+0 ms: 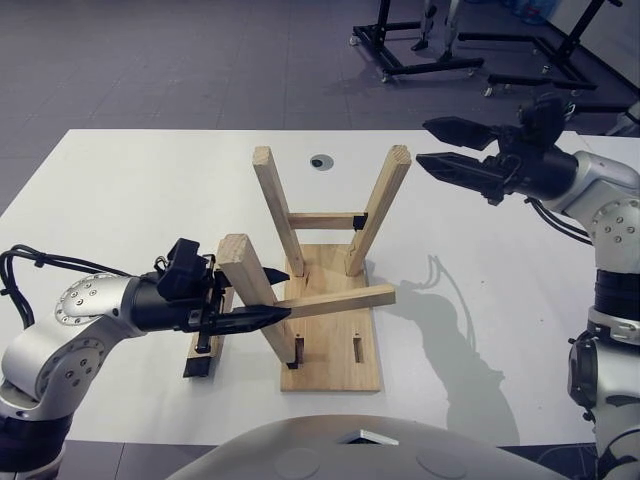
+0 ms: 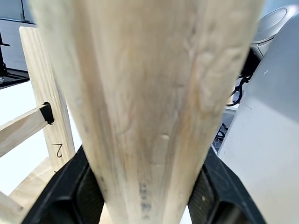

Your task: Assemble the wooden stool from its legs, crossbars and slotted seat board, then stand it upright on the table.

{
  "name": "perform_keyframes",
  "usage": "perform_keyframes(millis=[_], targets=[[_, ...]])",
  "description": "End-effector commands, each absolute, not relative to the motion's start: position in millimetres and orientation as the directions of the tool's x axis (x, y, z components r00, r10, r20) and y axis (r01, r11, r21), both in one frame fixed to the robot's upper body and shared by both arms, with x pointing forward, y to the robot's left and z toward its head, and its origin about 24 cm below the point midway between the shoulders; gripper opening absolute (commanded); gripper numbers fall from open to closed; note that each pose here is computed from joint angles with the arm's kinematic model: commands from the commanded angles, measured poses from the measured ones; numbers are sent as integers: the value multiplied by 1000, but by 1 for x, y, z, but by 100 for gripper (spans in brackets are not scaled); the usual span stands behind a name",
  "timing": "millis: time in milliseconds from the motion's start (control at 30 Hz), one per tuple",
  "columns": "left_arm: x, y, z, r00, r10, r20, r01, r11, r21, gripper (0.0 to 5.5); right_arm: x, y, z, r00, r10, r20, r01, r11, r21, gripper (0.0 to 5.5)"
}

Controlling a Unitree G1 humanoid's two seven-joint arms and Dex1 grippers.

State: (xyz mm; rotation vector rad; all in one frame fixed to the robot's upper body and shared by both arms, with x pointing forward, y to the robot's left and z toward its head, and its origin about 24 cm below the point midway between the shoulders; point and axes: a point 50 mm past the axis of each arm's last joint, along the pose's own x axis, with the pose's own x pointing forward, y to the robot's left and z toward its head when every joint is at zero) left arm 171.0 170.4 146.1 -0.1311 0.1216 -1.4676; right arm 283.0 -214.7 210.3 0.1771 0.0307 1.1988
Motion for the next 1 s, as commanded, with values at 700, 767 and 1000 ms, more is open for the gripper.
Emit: perform_keyframes(millis=[700,767,1000], targets=[[167,163,145,67,-996,-59,975,77,-209,206,282,-216,198,383,923,44,-914,372,165,467],[169,161,145,71,-997,-40,975,78,-207,206,283,-216,197,379,925,38,-915,368,165,467],[174,161,145,86,-995,-40,976,93,-197,206,283,-215,192,371,928,25,-915,361,178,467]])
